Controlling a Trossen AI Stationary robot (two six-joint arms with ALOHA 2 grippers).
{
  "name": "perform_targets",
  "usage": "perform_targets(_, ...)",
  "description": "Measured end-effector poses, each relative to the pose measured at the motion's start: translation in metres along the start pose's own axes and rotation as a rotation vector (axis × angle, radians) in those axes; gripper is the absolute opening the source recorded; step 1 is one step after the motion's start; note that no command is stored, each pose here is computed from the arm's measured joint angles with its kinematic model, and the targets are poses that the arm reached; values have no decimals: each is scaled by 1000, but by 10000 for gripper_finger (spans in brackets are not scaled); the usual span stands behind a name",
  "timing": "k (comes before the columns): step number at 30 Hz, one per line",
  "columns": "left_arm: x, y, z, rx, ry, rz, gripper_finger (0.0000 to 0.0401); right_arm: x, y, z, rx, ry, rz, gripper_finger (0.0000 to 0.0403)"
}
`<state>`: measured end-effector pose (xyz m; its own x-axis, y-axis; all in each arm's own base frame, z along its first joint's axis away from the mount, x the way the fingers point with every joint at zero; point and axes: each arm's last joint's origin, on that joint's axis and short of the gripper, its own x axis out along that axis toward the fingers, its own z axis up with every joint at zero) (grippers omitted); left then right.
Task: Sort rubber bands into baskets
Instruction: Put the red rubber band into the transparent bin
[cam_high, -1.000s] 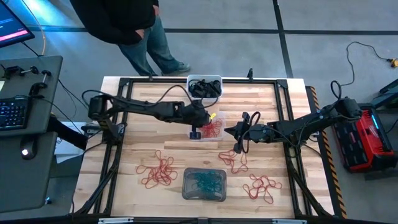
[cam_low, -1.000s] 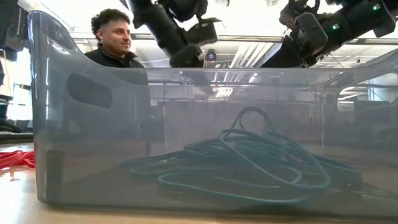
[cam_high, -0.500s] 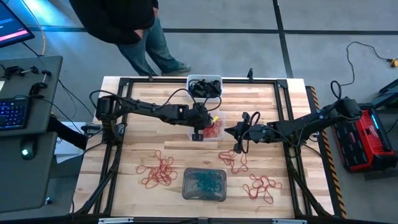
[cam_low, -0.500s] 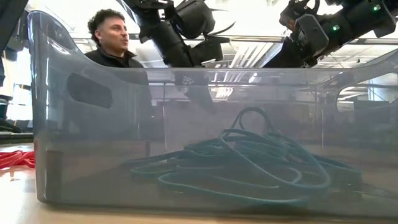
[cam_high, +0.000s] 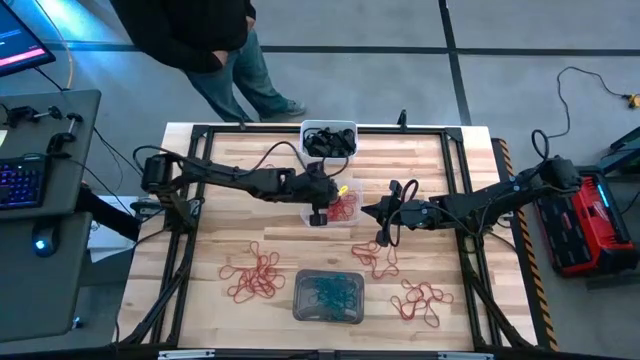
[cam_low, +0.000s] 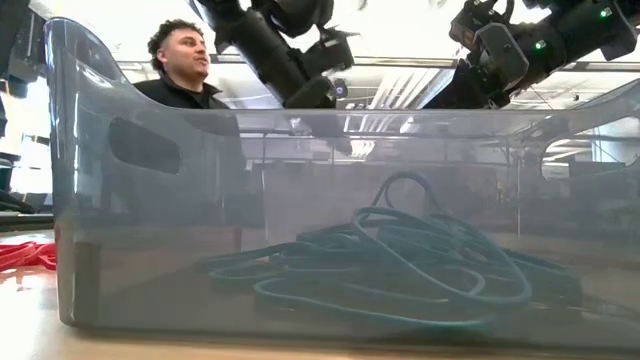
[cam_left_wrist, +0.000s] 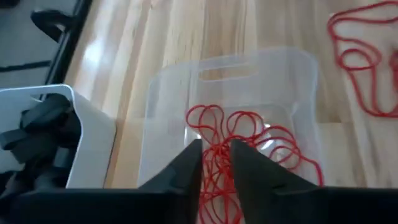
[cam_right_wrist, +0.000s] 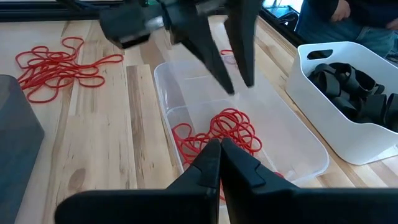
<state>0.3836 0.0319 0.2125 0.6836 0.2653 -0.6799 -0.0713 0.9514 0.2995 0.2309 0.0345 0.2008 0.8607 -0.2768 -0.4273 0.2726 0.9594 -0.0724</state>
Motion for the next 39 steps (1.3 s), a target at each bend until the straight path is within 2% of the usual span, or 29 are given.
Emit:
perform_targets(3,-13,2,0,-15,-74,13,23,0,0,0,0,0,0,0)
perform_targets(5,-22,4,-3,-29,-131,22,7,0,0,0,0,0,0,0)
perform_targets(11,-56,11,-18,-51,-215,24,2,0,0,0,1,-2,1,0)
perform_targets(16,-82,17,-35,-85,-214,31,1,0,0,1,2,-5,1,0)
perform_targets(26,-114,37,-69,-158,-91,72,1,0,0,1,-1,-7,2,0)
perform_targets(30,-113,47,-82,-177,2,72,1,0,0,1,-5,-7,2,0)
perform_targets(34,-108,60,-97,-220,106,21,1,0,0,1,-5,-6,2,0)
perform_targets(39,-99,78,-113,-273,204,47,3,0,1,1,-16,-5,15,0)
